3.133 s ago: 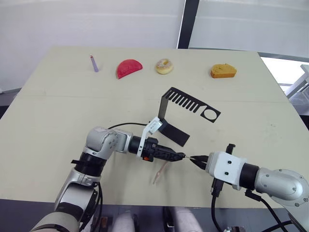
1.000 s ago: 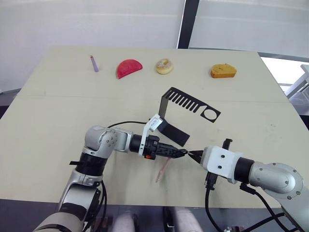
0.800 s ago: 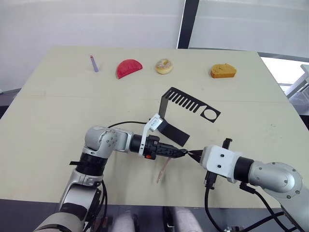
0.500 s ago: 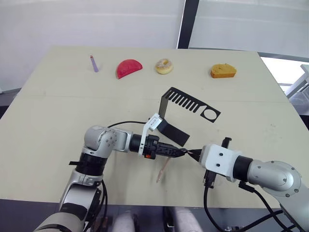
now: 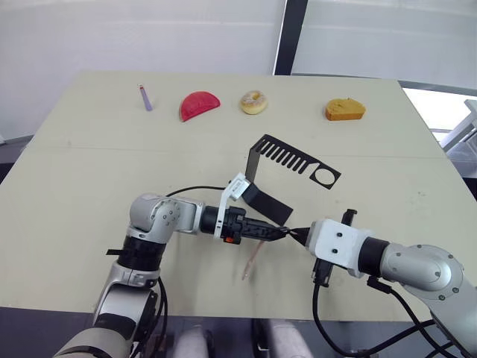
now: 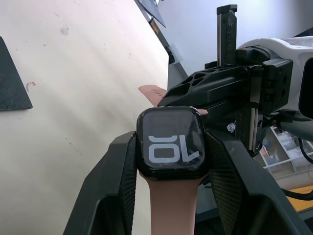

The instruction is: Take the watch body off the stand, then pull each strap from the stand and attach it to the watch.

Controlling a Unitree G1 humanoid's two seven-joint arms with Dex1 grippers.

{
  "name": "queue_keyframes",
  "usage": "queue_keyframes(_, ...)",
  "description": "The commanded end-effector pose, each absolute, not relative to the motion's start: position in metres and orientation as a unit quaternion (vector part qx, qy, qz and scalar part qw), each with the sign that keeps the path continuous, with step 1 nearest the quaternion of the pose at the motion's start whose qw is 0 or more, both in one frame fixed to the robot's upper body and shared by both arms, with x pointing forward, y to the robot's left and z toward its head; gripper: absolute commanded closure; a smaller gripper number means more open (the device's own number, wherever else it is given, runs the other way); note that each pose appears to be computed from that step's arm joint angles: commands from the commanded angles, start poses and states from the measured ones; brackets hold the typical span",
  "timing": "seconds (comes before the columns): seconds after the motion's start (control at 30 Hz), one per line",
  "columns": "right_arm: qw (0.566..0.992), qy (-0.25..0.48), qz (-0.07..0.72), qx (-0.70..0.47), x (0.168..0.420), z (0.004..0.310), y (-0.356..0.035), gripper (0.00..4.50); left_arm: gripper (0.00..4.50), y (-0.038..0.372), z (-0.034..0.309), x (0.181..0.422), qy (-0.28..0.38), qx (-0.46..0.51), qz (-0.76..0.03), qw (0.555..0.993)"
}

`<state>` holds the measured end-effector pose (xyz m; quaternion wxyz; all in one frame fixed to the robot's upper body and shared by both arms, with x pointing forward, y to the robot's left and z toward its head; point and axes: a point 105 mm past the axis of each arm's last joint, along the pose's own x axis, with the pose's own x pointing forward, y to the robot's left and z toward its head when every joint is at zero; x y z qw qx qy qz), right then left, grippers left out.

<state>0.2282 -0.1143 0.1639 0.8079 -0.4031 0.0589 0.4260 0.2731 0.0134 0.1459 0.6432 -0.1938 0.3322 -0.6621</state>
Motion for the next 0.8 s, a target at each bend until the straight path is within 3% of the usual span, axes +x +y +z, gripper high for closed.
queue_keyframes(0.03, 0.795, 0.018, 0.449, -0.407, 0.2168, 0.1761, -0.0991, 4.5, 2.9, -0.0041, 0.1661, 0.256, 0.304, -0.18, -0.714, 0.604)
queue_keyframes(0.8, 0.795, 0.019, 0.448, -0.407, 0.2183, 0.177, -0.0984, 4.5, 2.9, -0.0069, 0.1689, 0.2558, 0.3, -0.18, -0.718, 0.602)
